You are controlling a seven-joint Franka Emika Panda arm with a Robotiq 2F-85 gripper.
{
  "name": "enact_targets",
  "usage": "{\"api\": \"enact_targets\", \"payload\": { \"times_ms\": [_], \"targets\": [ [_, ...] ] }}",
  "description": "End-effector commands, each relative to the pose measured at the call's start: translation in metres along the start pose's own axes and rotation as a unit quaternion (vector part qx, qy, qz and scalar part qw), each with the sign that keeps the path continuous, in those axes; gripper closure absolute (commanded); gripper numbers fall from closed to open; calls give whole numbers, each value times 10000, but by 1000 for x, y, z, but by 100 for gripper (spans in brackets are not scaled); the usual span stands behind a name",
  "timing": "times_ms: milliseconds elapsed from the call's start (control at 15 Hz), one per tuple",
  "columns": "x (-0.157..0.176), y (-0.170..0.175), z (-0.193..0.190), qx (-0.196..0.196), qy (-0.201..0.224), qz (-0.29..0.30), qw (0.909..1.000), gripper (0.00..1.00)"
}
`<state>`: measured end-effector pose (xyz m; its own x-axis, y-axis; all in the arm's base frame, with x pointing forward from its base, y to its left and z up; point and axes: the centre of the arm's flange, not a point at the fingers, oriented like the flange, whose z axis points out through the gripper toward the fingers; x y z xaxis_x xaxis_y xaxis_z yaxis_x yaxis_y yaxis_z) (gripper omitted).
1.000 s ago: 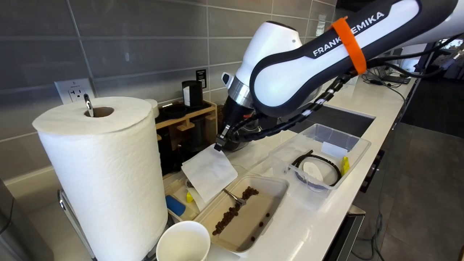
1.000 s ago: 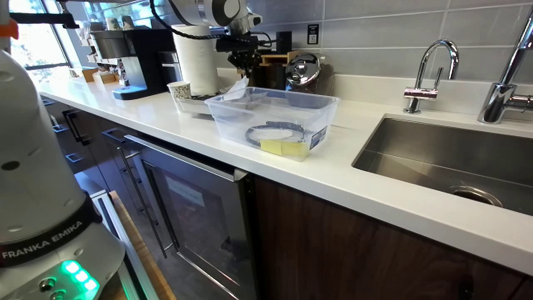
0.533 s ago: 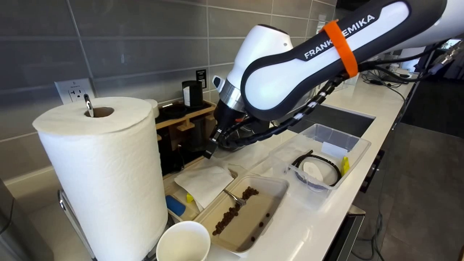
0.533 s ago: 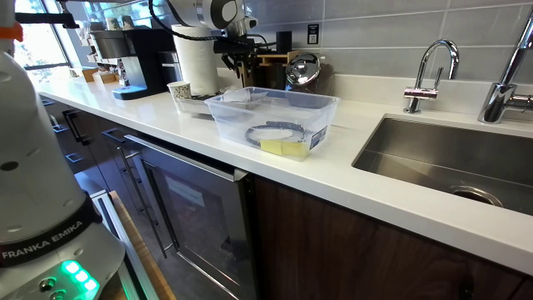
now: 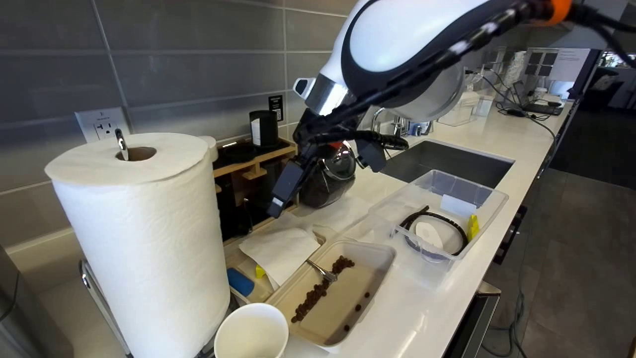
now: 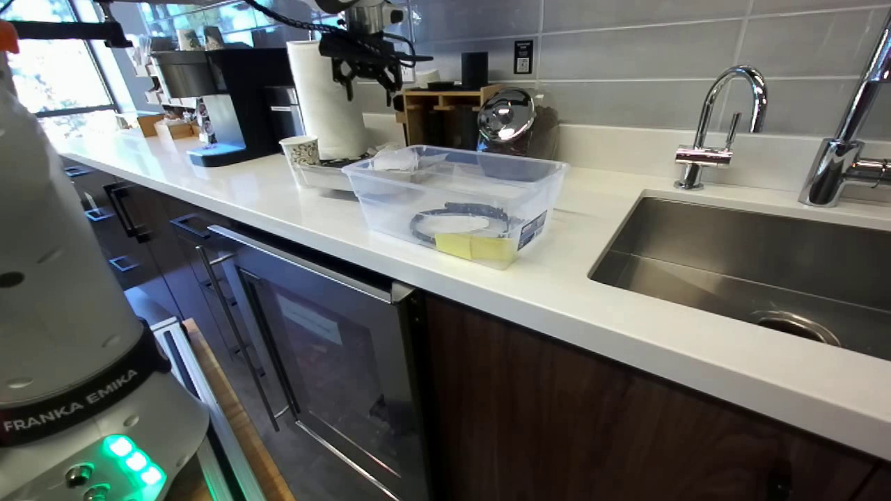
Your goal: Take the paper towel out of the plastic box
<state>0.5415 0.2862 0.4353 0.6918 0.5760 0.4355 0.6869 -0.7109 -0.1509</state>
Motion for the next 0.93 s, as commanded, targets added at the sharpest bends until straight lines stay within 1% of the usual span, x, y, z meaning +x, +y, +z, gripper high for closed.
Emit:
{"api": "enact_targets", "payload": {
  "times_ms": [0, 67, 333, 467, 667, 733, 800, 867],
  "targets": [
    [-48, -42, -43, 300, -230, 215, 9991, 0],
    [-60, -48, -49, 355, -233, 312, 9986, 0],
    [-128, -70, -69, 416, -540, 855, 9940, 0],
    [-160, -76, -86, 333, -900, 1146, 9888, 0],
    [-204, -83, -120, 25, -1455, 1813, 9726, 0],
    [-219, -85, -131, -56, -1675, 1993, 9655, 0],
    [-179, -69, -94, 143, -1465, 1676, 9748, 0],
    [-191, -71, -105, 64, -1582, 1818, 9705, 0]
  ]
}}
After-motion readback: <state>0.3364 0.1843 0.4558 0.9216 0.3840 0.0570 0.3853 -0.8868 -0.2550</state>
